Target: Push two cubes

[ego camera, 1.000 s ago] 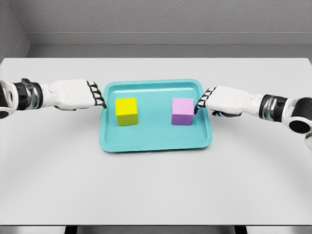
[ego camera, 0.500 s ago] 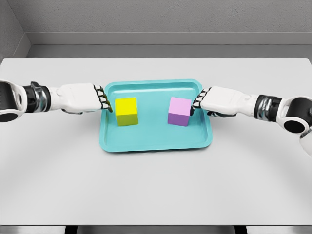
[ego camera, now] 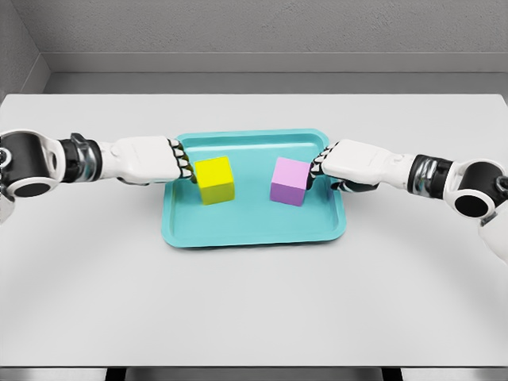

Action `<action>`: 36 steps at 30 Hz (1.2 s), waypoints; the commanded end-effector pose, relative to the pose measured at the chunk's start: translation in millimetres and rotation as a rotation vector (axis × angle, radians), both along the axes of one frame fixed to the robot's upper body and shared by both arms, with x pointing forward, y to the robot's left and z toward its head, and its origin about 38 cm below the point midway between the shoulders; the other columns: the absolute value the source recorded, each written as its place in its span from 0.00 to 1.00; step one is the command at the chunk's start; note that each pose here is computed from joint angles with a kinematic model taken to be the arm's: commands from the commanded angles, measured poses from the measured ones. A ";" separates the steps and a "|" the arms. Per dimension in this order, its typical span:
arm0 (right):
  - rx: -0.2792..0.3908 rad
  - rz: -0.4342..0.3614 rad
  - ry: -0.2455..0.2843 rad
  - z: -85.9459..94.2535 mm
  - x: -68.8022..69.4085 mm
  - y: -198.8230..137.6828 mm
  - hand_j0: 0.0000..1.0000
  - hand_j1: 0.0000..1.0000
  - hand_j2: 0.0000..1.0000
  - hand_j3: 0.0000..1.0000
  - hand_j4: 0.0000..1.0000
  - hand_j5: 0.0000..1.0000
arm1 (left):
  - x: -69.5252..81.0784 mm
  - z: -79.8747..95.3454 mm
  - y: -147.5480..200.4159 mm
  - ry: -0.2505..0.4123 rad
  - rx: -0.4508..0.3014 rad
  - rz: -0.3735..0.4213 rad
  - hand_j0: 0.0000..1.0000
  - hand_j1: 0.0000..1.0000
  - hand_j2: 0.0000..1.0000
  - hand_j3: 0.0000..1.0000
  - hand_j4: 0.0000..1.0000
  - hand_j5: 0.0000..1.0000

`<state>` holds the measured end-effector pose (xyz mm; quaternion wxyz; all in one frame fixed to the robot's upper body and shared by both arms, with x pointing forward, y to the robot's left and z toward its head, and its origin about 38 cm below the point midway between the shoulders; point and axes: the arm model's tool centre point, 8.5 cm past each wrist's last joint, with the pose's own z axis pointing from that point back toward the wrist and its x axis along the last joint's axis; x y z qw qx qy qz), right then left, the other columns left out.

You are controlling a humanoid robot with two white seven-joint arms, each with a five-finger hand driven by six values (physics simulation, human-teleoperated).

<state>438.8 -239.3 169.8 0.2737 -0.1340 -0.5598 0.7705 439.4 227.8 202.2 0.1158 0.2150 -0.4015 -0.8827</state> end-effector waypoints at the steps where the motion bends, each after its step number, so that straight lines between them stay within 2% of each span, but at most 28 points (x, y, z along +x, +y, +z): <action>1: -0.083 0.044 -0.009 -10.9 -4.1 2.9 0.65 0.65 0.65 0.65 0.65 0.65 | 0.6 -1.1 -6.0 0.001 0.000 -0.006 0.84 0.84 0.84 0.84 0.84 0.84; 7: -0.073 0.042 -0.013 -7.0 -4.6 0.1 0.65 0.65 0.65 0.65 0.65 0.65 | 1.6 0.1 -11.0 -0.003 -0.006 -0.013 0.84 0.84 0.84 0.84 0.84 0.84; 19: -0.079 0.031 0.008 -15.2 -8.0 -6.1 0.65 0.65 0.65 0.65 0.65 0.65 | 16.2 -7.3 9.2 0.024 0.007 0.062 0.84 0.84 0.84 0.84 0.84 0.84; 29: -0.071 0.040 0.011 -18.0 -8.7 0.1 0.65 0.65 0.65 0.65 0.65 0.65 | 22.4 -4.4 -8.7 0.017 -0.019 0.044 0.84 0.84 0.84 0.84 0.84 0.84; 32: -0.058 0.036 0.011 -18.4 -9.8 -1.6 0.65 0.65 0.65 0.65 0.65 0.65 | 23.5 -2.0 -13.8 0.011 -0.025 0.036 0.84 0.84 0.84 0.84 0.84 0.84; 36: 0.007 0.033 -0.006 -14.8 -9.6 1.9 0.65 0.65 0.65 0.65 0.65 0.65 | 23.8 -1.4 -21.4 0.009 -0.036 0.024 0.84 0.84 0.84 0.84 0.84 0.84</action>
